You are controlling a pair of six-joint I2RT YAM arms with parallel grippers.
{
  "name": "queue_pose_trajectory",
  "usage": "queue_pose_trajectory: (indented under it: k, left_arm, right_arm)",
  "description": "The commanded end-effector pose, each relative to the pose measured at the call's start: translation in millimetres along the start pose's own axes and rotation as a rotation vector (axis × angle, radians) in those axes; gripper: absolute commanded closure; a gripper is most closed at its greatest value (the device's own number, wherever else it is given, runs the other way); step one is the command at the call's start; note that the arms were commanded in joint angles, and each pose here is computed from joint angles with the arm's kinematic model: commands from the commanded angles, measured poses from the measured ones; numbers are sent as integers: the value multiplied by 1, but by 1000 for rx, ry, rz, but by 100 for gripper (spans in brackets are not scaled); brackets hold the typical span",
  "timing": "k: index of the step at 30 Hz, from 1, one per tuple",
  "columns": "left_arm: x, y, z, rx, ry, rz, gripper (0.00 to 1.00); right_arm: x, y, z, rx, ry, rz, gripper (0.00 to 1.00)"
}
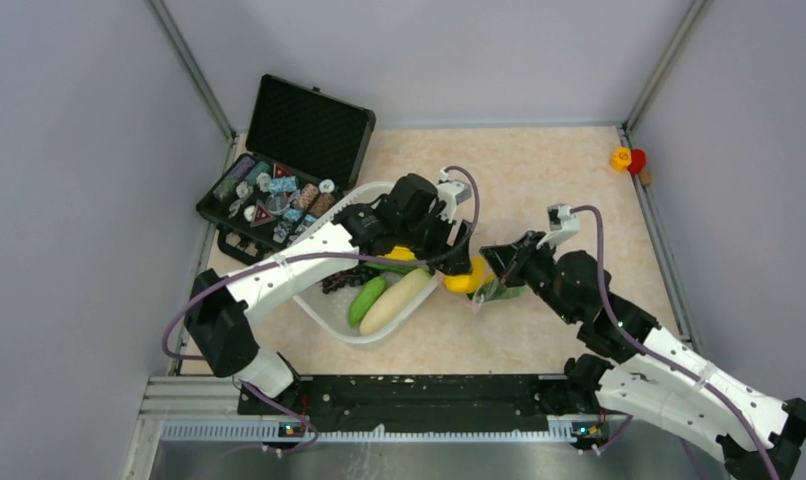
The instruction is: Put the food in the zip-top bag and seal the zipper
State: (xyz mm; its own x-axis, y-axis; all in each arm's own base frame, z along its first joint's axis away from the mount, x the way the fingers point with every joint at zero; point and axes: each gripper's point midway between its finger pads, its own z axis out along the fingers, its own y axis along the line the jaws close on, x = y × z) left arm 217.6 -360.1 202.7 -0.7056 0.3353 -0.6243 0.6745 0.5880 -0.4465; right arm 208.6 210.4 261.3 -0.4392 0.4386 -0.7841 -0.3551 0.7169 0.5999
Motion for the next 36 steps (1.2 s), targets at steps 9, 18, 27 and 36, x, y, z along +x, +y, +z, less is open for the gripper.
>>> queue_pose_trajectory:
  k: [9, 18, 27, 36]
  left_arm:
    - [-36, -30, -48, 91, -226, 128, 17]
    - [-56, -25, -126, -3, -595, 132, 2]
    - [-39, -19, -109, 3, -510, 91, 1]
    - [-33, -15, -104, -10, -478, 92, 1]
  right_arm:
    - [-13, -17, -8, 90, -95, 116, 100]
    - [-106, 2, -39, 107, -287, 164, 100]
    - [-71, -120, -30, 525, -95, 168, 100]
    - [-57, -96, -12, 207, -46, 245, 100]
